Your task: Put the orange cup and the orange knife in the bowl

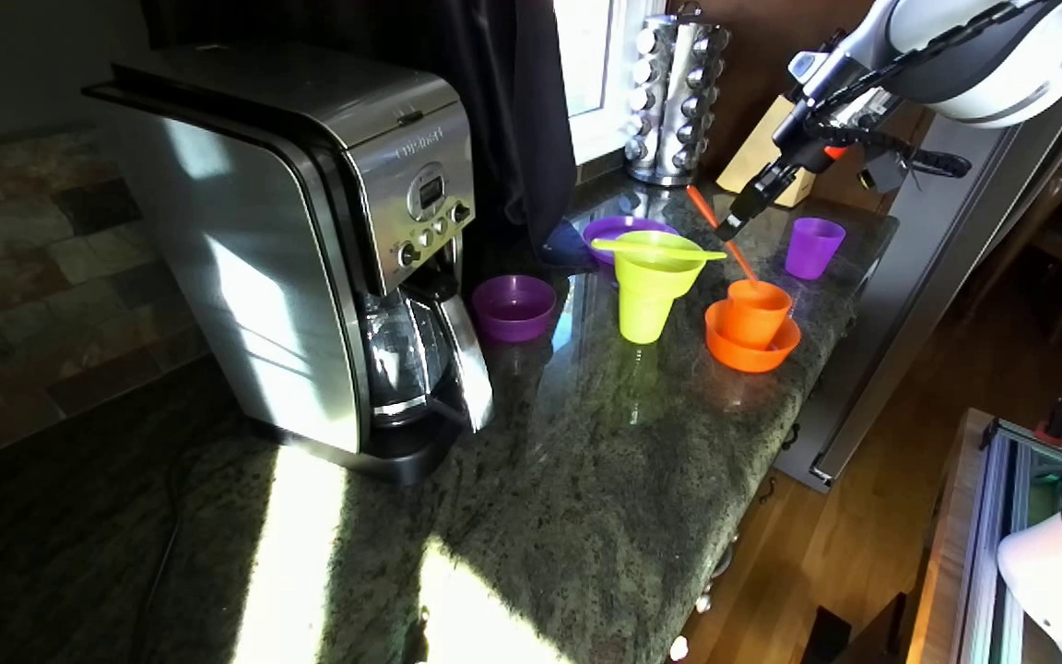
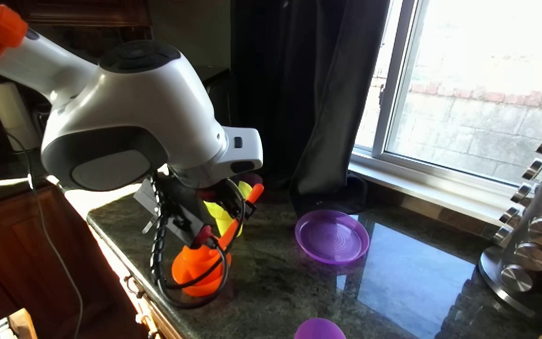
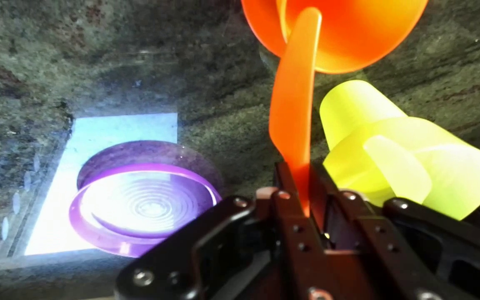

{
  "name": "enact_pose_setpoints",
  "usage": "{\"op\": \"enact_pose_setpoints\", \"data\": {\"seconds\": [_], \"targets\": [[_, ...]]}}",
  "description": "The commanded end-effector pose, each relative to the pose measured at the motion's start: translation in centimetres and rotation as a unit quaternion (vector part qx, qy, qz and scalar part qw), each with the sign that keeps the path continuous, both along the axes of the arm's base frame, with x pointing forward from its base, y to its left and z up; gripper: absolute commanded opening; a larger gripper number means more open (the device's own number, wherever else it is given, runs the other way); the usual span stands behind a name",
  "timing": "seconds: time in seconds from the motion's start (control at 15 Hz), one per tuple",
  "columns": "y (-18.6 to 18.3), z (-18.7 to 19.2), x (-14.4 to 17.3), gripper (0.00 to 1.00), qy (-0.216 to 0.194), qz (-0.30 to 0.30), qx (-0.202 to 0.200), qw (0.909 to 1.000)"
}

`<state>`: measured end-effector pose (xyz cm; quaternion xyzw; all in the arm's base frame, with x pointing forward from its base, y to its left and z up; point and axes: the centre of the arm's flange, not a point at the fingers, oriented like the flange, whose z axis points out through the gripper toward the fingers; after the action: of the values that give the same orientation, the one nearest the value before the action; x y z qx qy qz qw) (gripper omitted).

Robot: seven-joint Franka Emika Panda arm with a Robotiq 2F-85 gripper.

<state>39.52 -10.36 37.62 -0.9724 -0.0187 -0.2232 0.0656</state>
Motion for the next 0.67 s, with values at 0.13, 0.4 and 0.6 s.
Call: {"op": "enact_pose_setpoints", "data": {"seconds": [0.13, 0.4, 0.6], "targets": [[1.4, -1.4, -2.6, 0.04, 0.013, 0.020, 0.006, 0.9997], [2.2, -1.7, -3.0, 0.04, 0.022, 0.033, 0.003, 0.9992], [2.3, -1.5, -3.7, 0.04, 0.027, 0.036, 0.010, 0.9989]]}}
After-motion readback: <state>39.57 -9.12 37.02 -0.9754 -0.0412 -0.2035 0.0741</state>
